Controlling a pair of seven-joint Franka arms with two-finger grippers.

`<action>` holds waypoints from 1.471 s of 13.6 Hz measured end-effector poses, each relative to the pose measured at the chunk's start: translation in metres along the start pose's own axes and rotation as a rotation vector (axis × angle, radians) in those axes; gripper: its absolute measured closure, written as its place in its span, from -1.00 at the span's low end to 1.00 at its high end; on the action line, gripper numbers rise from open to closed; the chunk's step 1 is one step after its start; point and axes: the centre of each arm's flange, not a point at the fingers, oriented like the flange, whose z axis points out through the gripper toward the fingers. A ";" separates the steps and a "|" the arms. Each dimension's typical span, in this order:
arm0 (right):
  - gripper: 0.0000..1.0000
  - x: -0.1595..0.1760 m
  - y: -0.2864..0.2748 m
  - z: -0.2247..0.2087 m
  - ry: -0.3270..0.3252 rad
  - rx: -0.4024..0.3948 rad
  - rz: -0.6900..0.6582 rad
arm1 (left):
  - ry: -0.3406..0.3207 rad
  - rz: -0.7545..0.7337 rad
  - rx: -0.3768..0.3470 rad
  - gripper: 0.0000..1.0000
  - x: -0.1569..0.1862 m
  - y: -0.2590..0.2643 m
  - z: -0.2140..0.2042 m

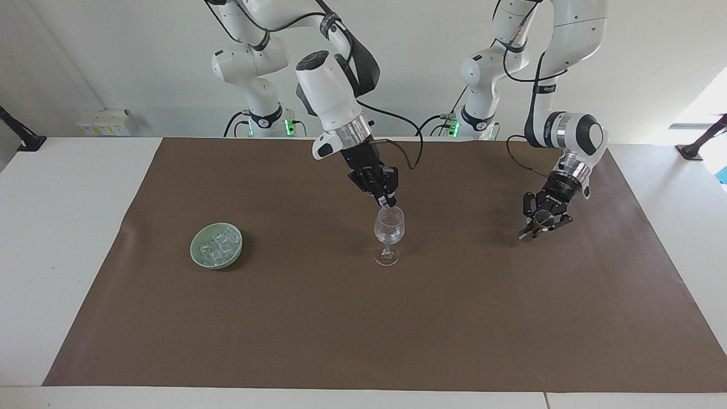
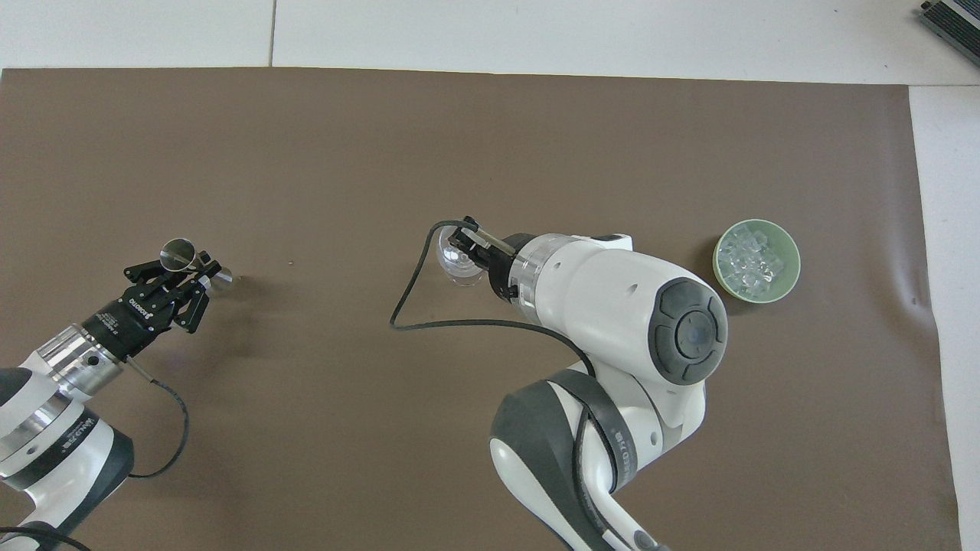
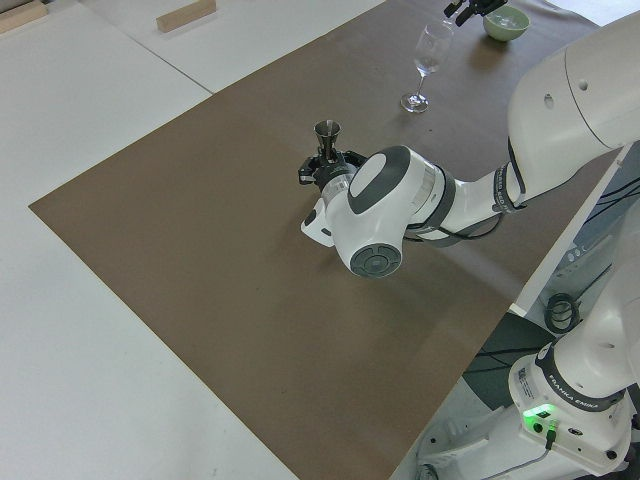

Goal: Pour wine and add ice with both arms

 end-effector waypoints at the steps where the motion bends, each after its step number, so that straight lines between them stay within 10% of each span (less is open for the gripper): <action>1: -0.22 0.000 0.000 0.000 0.000 0.000 0.000 | -0.001 -0.002 -0.001 0.57 0.002 0.001 -0.001; 5: -1.00 0.000 0.000 0.000 0.000 0.000 0.000 | 0.000 0.007 0.005 0.57 0.011 0.002 0.000; 12: -1.00 0.015 0.021 0.008 -0.001 -0.042 -0.128 | -0.006 0.014 0.030 0.57 0.026 0.000 0.007; 17: -1.00 0.066 0.076 -0.017 -0.085 -0.223 -0.312 | -0.007 0.012 0.031 0.57 0.028 0.001 0.008; 20: -1.00 0.098 0.096 -0.066 -0.017 -0.370 -0.488 | -0.015 0.017 0.028 0.57 0.024 0.004 0.009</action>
